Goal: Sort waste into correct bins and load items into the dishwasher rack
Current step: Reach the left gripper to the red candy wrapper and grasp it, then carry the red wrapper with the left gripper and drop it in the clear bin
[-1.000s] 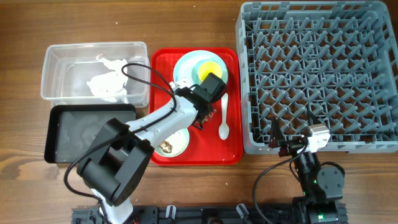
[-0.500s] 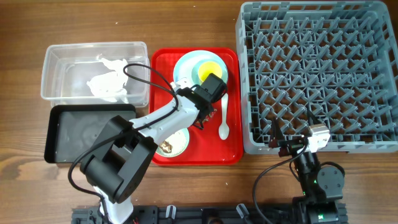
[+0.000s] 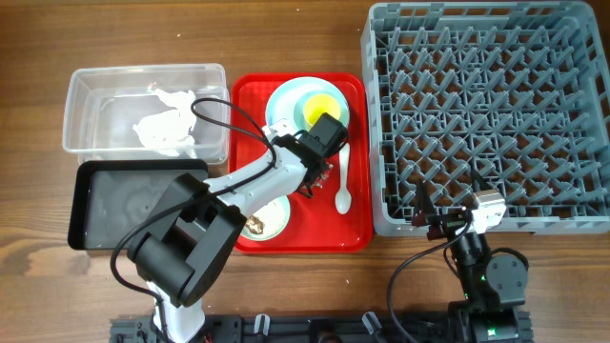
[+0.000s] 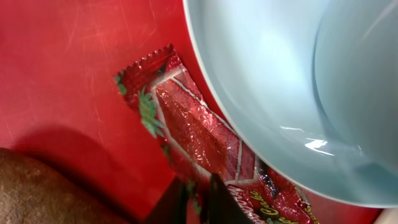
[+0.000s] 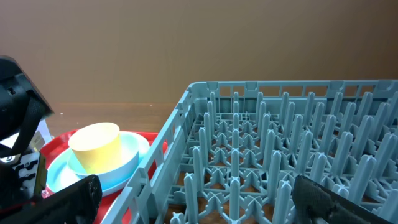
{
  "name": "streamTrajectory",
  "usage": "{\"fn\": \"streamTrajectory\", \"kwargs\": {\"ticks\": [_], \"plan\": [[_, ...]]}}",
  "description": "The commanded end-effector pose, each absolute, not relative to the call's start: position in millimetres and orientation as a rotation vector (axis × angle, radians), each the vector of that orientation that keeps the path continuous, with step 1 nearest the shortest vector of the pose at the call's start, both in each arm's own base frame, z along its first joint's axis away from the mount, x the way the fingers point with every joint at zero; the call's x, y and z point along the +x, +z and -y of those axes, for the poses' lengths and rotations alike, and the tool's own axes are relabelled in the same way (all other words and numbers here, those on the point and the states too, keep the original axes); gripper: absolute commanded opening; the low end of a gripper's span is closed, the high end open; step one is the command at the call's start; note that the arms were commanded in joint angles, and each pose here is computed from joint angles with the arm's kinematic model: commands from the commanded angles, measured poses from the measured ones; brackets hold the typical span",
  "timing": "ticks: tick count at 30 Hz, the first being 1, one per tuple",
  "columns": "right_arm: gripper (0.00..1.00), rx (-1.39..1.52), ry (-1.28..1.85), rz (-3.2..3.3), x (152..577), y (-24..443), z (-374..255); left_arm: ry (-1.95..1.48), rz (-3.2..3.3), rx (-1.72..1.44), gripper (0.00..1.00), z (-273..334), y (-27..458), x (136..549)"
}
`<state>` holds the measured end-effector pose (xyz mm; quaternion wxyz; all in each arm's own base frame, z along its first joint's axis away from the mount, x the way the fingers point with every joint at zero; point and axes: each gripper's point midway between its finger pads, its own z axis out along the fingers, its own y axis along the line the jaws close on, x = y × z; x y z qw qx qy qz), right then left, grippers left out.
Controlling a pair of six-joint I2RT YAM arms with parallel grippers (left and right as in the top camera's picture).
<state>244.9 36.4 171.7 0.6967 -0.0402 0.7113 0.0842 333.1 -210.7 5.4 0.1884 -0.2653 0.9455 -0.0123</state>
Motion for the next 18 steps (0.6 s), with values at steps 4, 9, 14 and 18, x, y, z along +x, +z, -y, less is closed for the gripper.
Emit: {"fn": "streamTrajectory", "kwargs": {"ticks": [4, 9, 14, 18], "plan": [[1.00, -0.085, 0.171, -1.576, 245.0, 173.9, -33.7, -0.050, -2.585, -0.755, 0.04, 203.9, 28.1, 342.7], [1.00, -0.085, 0.171, -1.575, 244.9, 173.9, -33.7, -0.090, -2.503, -0.759, 0.04, 198.9, 63.5, 348.0], [1.00, -0.085, 0.171, -1.575, 244.9, 174.0, -33.7, -0.081, -2.381, -0.785, 0.04, 175.5, 111.5, 349.9], [1.00, -0.085, 0.171, -1.575, 244.9, 173.9, -33.7, -0.118, -2.269, -0.906, 0.04, 137.5, 146.6, 363.0]]}}
